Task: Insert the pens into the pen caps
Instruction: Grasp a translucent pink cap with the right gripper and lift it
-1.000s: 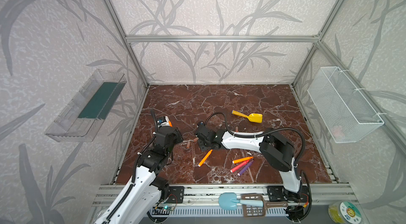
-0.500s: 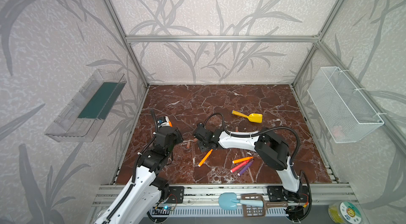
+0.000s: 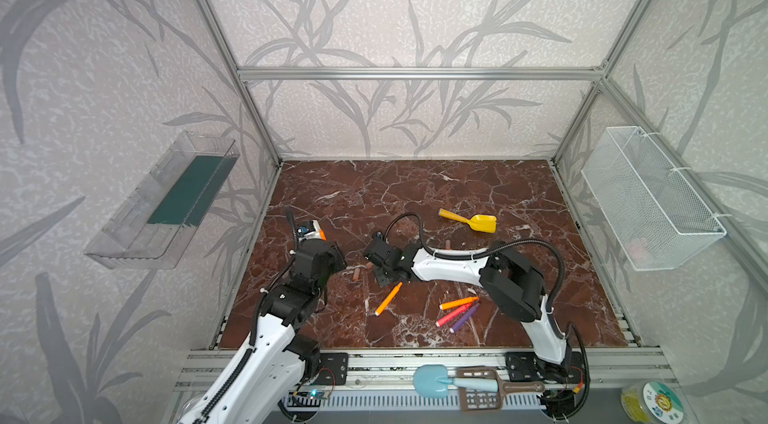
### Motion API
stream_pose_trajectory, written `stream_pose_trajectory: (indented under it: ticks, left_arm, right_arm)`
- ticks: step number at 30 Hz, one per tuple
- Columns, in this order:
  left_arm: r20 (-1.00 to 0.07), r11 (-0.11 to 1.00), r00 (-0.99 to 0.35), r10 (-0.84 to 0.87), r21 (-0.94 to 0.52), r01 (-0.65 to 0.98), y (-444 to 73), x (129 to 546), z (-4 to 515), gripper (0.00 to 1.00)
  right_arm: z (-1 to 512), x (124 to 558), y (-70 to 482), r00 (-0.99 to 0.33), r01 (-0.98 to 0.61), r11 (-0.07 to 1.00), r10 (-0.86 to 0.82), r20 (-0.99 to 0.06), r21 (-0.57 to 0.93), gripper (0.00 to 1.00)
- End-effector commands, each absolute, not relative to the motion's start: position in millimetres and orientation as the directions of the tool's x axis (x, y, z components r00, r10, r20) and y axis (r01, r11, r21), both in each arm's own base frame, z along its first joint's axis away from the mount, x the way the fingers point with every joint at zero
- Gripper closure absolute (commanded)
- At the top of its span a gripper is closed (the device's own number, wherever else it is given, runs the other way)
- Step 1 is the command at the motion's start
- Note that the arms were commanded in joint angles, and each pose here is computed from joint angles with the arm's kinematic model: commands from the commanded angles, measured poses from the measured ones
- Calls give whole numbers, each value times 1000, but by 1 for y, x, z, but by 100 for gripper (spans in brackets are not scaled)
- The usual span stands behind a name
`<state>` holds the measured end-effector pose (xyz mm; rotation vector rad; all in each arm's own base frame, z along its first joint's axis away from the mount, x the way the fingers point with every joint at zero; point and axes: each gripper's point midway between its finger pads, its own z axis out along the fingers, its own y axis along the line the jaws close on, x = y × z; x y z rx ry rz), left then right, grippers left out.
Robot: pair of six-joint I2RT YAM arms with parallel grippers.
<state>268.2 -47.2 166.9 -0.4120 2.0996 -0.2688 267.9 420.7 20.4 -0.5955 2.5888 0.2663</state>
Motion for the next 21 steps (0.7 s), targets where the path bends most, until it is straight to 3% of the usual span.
stream_pose_trajectory:
  ticks: [1,10,14,21]
  left_arm:
    - [-778,920,-491,-391,-348,-180,-47,269,168,100]
    - [-754,920,-568,-330,-392,-14,-85,276,168,100]
    - [-714,878,-653,-252,-453,156,-139,277,164,100]
    - [-655,782,-725,-213,-560,276,-223,239,167,100]
  right_arm:
    - [38,269,398,-802,-421,903,-327,-500,86,86]
    - [107,280,315,-777,-301,922,-88,-623,245,87]
    - [126,281,282,-755,-236,915,39,-654,326,88]
    - [155,271,235,-657,-187,879,220,-721,439,89]
